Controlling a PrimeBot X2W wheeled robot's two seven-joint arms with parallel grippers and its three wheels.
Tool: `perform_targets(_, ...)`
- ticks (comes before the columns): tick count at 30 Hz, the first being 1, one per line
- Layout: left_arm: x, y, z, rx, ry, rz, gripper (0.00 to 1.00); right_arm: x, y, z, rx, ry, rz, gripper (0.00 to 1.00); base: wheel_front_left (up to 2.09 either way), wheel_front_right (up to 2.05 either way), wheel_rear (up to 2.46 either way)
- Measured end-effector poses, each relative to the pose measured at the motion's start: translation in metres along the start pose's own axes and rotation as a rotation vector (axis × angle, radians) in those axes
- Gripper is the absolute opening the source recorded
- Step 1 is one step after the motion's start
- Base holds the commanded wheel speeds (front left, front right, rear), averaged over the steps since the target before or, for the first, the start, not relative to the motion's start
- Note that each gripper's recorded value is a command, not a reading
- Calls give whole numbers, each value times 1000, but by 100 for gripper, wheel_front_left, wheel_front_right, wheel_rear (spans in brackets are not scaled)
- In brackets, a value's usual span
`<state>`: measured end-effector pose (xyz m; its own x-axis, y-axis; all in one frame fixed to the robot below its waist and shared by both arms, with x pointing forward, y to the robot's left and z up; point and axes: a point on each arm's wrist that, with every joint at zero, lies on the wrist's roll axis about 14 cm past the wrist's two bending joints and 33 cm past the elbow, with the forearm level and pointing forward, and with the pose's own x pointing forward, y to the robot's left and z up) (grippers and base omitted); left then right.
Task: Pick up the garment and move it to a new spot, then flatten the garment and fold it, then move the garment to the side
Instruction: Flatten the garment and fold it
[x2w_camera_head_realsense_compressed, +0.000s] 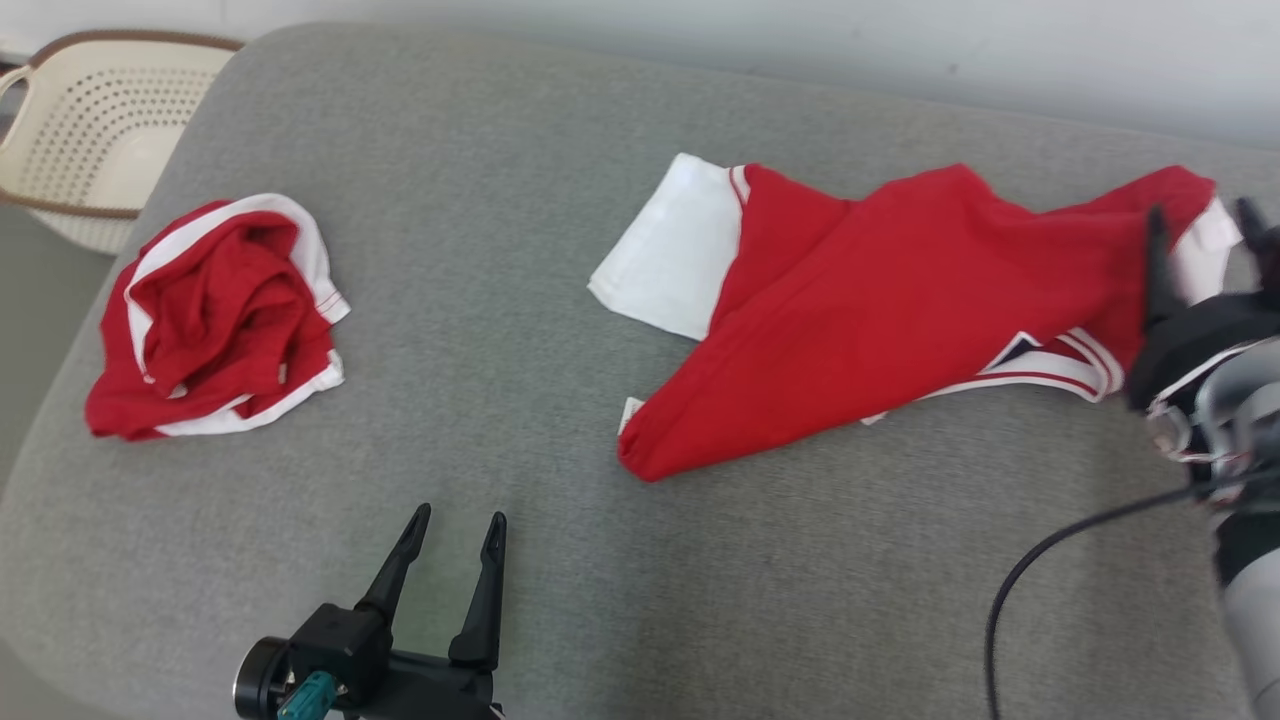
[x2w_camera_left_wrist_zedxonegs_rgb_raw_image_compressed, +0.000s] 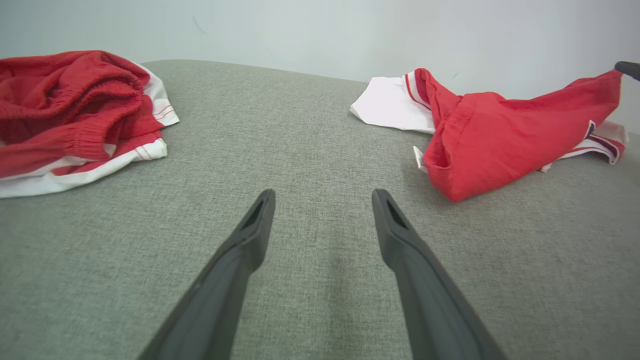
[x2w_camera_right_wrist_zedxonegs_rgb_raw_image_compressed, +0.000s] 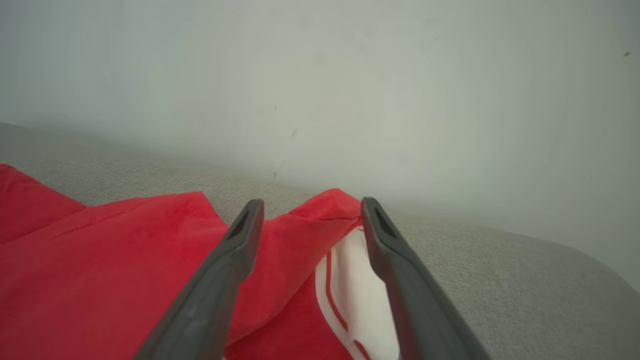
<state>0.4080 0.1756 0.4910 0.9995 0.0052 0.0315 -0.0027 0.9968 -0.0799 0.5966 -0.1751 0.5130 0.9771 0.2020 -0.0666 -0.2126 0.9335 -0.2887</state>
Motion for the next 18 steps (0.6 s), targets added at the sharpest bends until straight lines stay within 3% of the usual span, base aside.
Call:
perform_targets(8,16,-38,14,-17,-51,-133,100,-53,32,-9,52,-40,64,100,0,0,0)
perform_targets(18,29,-82,8,-22,-35,-274,100,-126,47,-27,186,-39,38,100,0,0,0)
